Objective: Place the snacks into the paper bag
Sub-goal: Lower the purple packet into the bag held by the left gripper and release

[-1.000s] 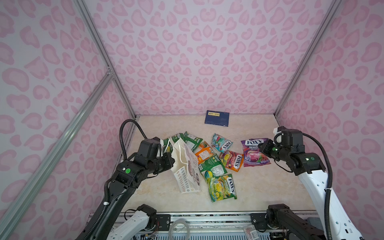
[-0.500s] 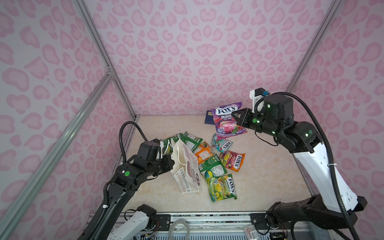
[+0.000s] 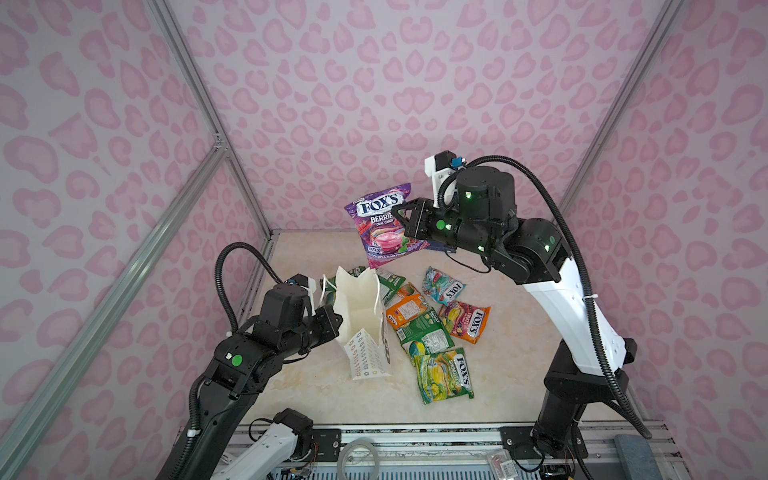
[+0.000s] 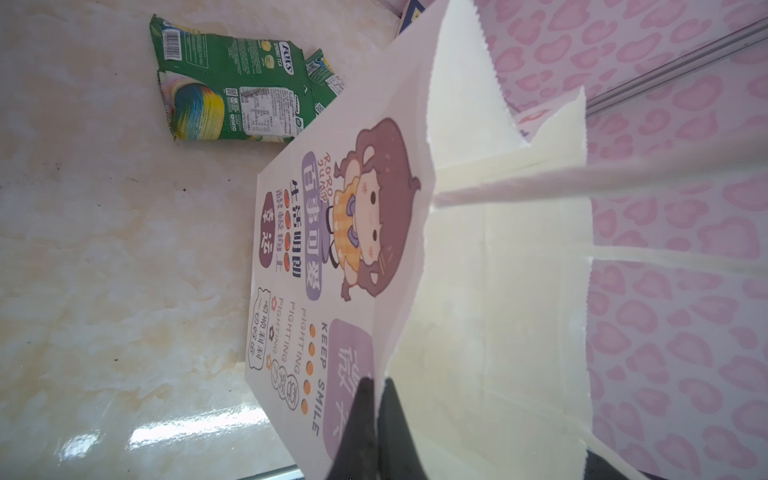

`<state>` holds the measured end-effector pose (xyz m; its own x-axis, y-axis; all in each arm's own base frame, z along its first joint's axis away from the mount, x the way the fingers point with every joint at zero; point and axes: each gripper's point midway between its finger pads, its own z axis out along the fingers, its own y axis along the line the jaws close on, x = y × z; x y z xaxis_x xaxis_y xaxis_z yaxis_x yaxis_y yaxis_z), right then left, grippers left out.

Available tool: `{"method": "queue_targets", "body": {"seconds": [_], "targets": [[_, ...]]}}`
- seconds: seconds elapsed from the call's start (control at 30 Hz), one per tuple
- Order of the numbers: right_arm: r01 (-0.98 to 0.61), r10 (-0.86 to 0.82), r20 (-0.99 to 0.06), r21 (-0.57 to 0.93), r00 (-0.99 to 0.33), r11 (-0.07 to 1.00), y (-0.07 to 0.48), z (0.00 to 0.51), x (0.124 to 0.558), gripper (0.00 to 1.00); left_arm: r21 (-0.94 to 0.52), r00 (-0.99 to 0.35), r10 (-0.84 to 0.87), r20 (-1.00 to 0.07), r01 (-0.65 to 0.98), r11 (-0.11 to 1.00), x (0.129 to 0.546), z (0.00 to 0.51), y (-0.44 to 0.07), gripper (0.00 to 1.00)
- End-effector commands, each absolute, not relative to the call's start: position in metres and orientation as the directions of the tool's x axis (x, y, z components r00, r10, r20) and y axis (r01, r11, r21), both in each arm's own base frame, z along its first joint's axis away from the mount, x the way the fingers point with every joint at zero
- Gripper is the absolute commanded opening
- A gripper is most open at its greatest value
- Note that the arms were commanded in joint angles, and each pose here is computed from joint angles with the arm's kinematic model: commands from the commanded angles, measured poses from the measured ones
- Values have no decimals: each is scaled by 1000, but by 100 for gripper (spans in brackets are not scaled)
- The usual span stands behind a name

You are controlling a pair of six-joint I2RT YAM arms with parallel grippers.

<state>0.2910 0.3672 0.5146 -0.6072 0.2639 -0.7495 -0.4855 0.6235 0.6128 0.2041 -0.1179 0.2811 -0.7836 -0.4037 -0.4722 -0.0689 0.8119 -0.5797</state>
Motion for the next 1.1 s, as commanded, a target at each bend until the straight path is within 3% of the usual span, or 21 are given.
{"method": "queue_targets", "body": {"seconds": [0.0,0.27,0.43,1.07], "targets": [[-487,299,-743,634,-599,601,380,521,289,0,-581,-779,-428,-458,-101,807,207,277,-116,3],[-504,343,-721,677,-603,537,402,533,278,0,-579,-766,-449,-460,-125,806,210,276,-114,3],[-469,337,-691,698,-640,541,418,512,274,0,-592,-752,-471,-461,-134,795,209,279,-112,3],[-280,153,-720,444,-677,851,411,370,266,0,-581,-724,-501,-474,-170,796,207,271,-102,3]]}}
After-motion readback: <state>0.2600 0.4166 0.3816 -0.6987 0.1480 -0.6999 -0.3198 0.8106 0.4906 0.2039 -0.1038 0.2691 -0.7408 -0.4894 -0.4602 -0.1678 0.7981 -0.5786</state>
